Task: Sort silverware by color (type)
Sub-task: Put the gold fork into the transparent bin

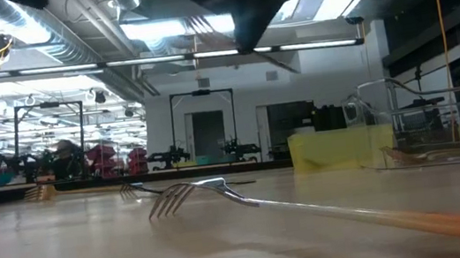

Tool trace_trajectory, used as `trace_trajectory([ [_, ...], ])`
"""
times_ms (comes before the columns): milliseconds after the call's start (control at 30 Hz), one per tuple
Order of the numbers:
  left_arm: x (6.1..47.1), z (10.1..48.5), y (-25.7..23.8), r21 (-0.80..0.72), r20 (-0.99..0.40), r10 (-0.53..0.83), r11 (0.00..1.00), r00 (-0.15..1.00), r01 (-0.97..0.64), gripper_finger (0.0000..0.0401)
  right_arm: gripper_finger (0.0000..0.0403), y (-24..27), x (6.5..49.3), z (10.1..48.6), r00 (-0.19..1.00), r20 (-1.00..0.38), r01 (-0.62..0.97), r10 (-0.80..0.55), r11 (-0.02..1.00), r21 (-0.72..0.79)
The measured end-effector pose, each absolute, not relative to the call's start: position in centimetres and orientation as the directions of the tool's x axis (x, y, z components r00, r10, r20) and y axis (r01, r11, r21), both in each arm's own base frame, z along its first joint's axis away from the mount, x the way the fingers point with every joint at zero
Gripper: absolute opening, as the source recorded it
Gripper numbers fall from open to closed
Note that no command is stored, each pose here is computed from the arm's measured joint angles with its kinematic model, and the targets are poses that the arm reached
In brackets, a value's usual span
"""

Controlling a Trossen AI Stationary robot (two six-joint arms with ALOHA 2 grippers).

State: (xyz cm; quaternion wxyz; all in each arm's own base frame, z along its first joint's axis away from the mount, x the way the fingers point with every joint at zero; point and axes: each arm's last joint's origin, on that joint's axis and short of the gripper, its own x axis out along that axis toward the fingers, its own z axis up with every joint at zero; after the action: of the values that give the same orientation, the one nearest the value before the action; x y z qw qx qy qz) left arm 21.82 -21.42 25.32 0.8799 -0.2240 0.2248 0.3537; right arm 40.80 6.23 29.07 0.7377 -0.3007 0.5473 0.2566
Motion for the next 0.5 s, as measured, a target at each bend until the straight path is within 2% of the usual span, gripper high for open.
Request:
trace_trajectory([
  [233,23.3,25.3,-19.8,-0.189,-0.559,0.565,0.626,0.607,-0.757,0.0068,0.0,6.1,39.8,28.9,0.177,-0.983,-0.661,0.038,0.745,-0.091],
  [500,24.6,25.3,-18.2,-0.092,-0.562,0.599,0.64,0.57,-0.763,0.0068,0.0,5.8,38.2,31.0,0.185,-0.982,-0.593,0.039,0.801,-0.079],
])
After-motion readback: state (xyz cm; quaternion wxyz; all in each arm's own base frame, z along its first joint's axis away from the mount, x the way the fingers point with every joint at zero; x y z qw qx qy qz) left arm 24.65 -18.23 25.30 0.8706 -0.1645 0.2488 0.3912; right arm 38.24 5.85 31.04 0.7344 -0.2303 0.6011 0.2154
